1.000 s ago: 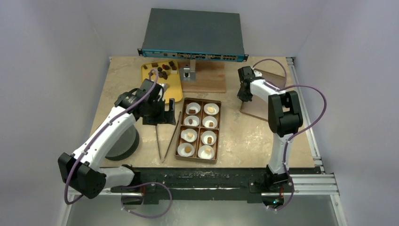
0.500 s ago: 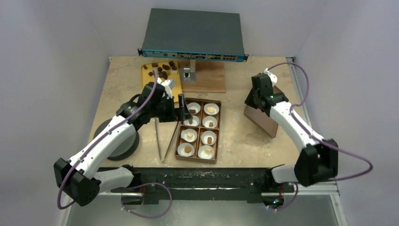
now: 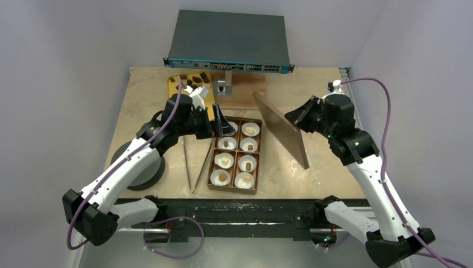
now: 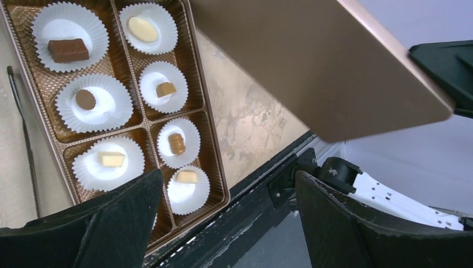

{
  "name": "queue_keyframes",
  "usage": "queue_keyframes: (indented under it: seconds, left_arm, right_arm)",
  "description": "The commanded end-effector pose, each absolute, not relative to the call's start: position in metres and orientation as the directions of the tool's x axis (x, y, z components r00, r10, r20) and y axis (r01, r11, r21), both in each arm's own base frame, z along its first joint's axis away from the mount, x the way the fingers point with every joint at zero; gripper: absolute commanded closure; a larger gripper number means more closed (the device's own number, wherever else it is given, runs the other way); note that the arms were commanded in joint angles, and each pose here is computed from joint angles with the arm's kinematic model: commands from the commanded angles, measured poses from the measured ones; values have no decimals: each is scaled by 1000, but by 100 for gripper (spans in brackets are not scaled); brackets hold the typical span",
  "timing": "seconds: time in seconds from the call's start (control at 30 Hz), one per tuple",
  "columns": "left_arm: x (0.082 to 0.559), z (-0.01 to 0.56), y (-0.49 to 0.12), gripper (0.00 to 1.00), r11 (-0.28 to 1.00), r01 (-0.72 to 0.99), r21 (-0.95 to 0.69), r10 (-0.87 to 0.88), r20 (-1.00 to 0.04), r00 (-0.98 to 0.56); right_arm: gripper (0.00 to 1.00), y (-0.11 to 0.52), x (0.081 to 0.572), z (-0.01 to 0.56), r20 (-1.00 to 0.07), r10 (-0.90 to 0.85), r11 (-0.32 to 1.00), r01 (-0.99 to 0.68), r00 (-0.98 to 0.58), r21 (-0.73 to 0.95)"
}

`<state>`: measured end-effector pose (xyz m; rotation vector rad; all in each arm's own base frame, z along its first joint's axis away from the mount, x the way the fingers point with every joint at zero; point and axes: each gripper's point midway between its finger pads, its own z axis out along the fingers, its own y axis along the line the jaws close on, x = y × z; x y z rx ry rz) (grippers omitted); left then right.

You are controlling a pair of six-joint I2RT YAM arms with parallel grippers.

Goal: Pack the chocolate

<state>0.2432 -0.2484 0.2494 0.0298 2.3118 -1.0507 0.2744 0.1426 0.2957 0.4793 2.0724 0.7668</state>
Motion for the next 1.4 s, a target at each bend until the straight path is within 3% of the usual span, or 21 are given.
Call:
queue_keyframes:
  seconds: [0.0,0.17,0.33,0.43,0.57,0.63,0.67,0.73,0.8,0.9,1.07,1.1,1.17,1.37]
  left_arm:
    - [245,296,-260,12,599,330,-730,-261,-567,-781]
    - [242,298,-266,11,548,341,-764,-277,-550,-788]
    - [244,285,-272,11,548,329,-769,-250,-526,-813]
    - [247,269,-272,11,581,308,-753,-234,-517,-823]
    - [251,237,-267,13,645,259,-718,-214,-496,-841]
    - [251,221,-263,13,675,239,-698,-204,-488,-848]
    - [251,215,-259,14,690,231,-686,-202,-489,-848]
    - [251,207,-251,14,722,215,-657,-207,-502,-840]
    - [250,203,-246,15,740,219,-636,-191,-512,-838]
    - [248,196,-243,18,769,220,-600,-156,-510,-846]
    - [246,184,-240,23,793,216,-569,-130,-505,-854]
    - [246,184,-240,25,792,217,-570,-128,-504,-854]
    - [245,186,-240,26,791,223,-570,-127,-509,-851]
    - [241,187,-232,26,801,230,-552,-120,-525,-842]
  right_arm:
    - [100,156,263,365,-570,632,635,-70,-526,769]
    - [100,160,261,379,-538,672,576,-97,-509,812]
    - [100,147,265,368,-558,685,612,-46,-468,790]
    - [100,134,270,332,-583,668,674,44,-463,738]
    - [100,132,271,261,-596,554,781,115,-581,613]
    - [78,135,268,235,-604,492,822,107,-627,559]
    - [58,134,266,227,-618,471,842,112,-630,528]
    - [33,137,261,211,-645,424,879,119,-636,461]
    - [20,136,259,194,-647,402,901,153,-648,406]
    - [10,129,262,168,-653,406,908,200,-640,369]
    - [16,126,270,121,-616,378,926,269,-691,267]
    - [19,123,271,114,-612,371,929,288,-699,235]
    - [41,125,272,101,-610,343,938,291,-715,186]
    - [54,146,272,56,-568,265,961,264,-779,86]
